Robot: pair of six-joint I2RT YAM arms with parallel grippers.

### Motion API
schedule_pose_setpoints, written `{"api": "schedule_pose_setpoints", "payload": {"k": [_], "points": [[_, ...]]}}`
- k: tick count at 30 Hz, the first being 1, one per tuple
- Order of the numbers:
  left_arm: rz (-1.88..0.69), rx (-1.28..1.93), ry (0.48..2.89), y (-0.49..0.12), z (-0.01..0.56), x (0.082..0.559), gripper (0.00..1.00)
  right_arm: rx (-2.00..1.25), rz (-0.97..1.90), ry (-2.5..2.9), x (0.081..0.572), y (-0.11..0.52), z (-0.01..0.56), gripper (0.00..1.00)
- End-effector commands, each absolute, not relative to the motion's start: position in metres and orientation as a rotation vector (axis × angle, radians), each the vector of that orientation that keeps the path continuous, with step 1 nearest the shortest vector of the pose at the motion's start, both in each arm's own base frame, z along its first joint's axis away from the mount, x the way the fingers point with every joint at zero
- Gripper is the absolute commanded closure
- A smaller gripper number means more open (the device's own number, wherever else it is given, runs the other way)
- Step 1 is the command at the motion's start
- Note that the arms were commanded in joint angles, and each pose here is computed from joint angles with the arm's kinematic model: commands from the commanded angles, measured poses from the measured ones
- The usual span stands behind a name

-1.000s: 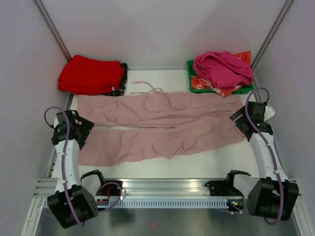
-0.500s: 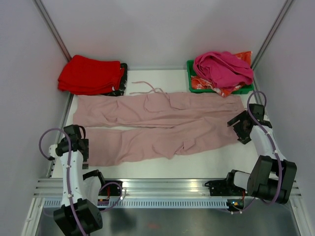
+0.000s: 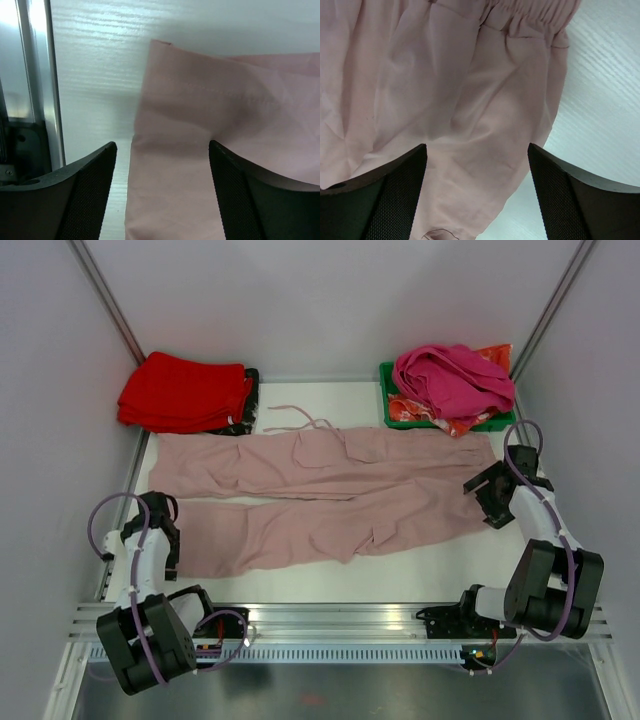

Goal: Fold and stack the trousers

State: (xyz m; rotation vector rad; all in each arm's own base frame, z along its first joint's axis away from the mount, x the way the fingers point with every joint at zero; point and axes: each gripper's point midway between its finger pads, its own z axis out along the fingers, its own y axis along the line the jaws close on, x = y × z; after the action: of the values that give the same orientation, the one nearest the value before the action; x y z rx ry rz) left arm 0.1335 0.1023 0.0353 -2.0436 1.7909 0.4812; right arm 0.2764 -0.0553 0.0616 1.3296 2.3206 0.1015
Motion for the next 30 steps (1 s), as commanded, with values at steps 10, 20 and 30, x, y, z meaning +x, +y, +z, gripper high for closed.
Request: {"api": "schedule_pose_setpoints", "payload": {"k": [10, 20, 30], "points": [[0.447, -1.954, 1.880, 0.110, 0.012, 0.152, 0.38, 1.626, -0.002, 2.140, 0.230, -0.091, 0.061, 0.12], [0.376, -1.879, 2.005, 0.104, 0.014, 0.164, 0.98, 1.677, -0.021, 1.994, 0.222, -0.105, 0.044, 0.15], [0.584, -1.645, 1.992, 0.141, 0.099, 0.164, 0.98, 1.679, -0.138, 2.015, 0.237, -0.129, 0.026, 0.38]]}}
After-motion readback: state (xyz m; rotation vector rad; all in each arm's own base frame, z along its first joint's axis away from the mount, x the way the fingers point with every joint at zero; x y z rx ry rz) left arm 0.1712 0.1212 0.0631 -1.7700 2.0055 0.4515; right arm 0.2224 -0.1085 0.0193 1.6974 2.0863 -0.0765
